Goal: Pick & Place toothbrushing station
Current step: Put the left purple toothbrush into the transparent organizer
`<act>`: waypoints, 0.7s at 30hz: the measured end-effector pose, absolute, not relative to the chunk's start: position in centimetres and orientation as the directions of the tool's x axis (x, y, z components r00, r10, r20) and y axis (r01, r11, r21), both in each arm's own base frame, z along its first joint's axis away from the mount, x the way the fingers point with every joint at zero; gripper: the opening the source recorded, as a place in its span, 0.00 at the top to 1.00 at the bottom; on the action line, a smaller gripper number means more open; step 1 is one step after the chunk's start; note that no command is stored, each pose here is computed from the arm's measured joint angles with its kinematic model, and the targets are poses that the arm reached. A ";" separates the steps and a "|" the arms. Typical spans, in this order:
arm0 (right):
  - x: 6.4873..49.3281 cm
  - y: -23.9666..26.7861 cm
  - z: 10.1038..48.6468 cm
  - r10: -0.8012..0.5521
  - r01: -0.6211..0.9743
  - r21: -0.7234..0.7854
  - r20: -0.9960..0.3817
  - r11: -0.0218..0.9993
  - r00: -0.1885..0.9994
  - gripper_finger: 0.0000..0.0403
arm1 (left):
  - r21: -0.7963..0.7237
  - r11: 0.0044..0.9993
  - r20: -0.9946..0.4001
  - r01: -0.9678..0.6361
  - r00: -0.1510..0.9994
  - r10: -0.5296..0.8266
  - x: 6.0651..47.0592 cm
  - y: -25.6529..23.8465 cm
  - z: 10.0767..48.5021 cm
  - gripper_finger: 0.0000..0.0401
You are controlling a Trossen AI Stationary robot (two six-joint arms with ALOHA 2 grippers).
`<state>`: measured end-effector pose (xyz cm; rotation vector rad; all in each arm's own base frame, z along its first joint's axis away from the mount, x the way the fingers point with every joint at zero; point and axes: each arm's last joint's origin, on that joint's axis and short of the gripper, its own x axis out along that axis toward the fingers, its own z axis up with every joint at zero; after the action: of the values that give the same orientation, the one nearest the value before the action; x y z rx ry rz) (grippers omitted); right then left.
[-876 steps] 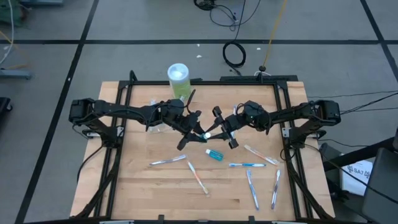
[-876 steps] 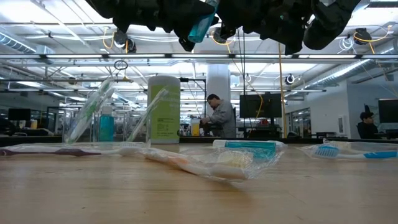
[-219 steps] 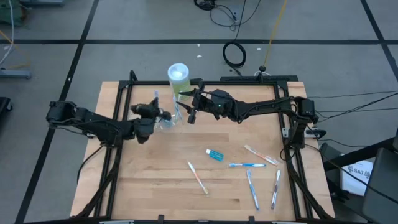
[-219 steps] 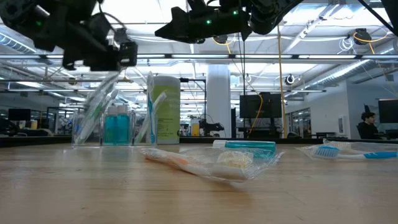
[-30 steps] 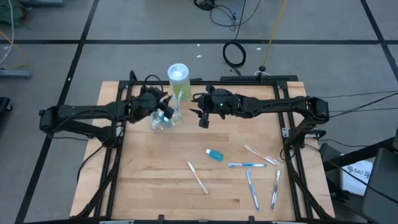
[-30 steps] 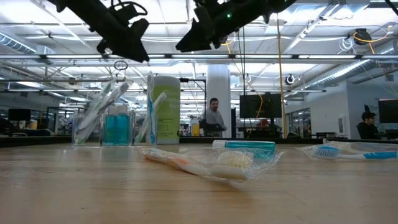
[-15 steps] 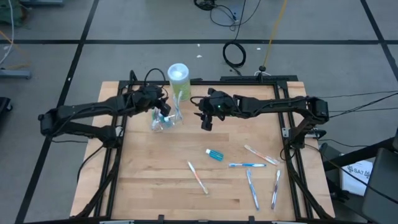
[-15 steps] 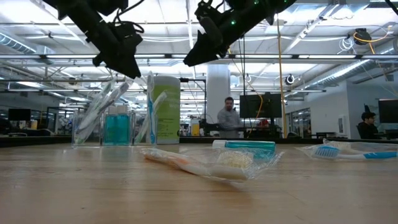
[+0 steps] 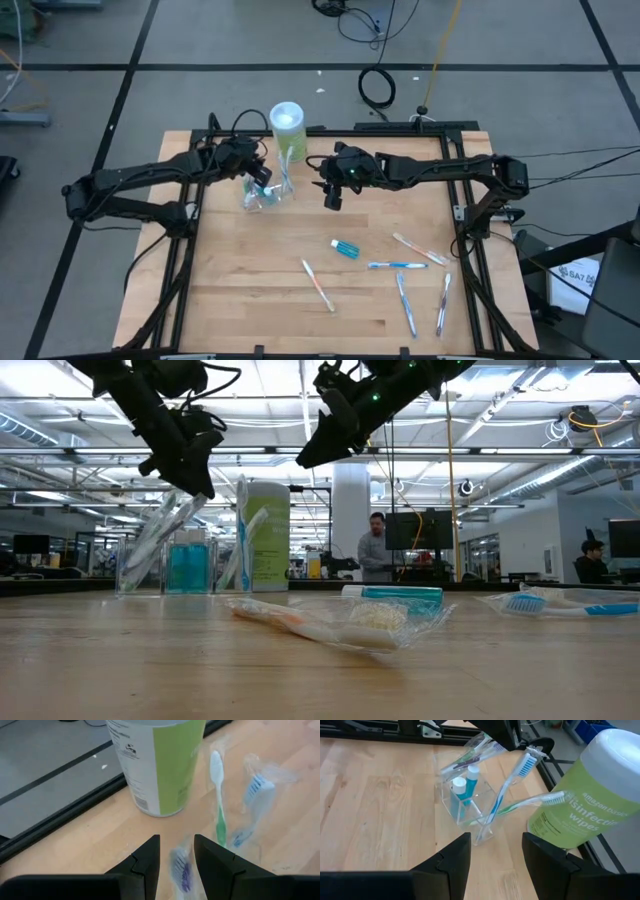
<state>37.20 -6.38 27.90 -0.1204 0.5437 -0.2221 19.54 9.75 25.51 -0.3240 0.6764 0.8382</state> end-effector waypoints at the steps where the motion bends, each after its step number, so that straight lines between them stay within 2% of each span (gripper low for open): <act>1: 37.2 -6.4 27.9 -0.241 0.177 -0.172 -0.498 0.969 0.833 0.58 | -0.005 0.635 -0.664 -0.773 0.477 0.576 19.5 9.8 25.5 0.68; 6: 37.2 -6.4 27.9 -0.241 0.178 -0.173 -0.495 0.969 0.835 0.58 | -0.005 0.635 -0.657 -0.773 0.481 0.580 19.6 9.8 25.6 0.70; 17: 37.2 -6.4 28.0 -0.241 0.177 -0.174 -0.492 0.969 0.837 0.58 | -0.003 0.636 -0.656 -0.771 0.482 0.581 19.6 9.8 25.6 0.94; 21: 37.2 -6.4 28.0 -0.241 0.177 -0.174 -0.492 0.969 0.836 0.58 | -0.003 0.638 -0.655 -0.770 0.483 0.580 19.6 9.7 25.6 0.99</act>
<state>37.24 -6.39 27.96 -0.1233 0.5361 -0.2221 19.62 9.75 25.59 -0.3164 0.6661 0.8392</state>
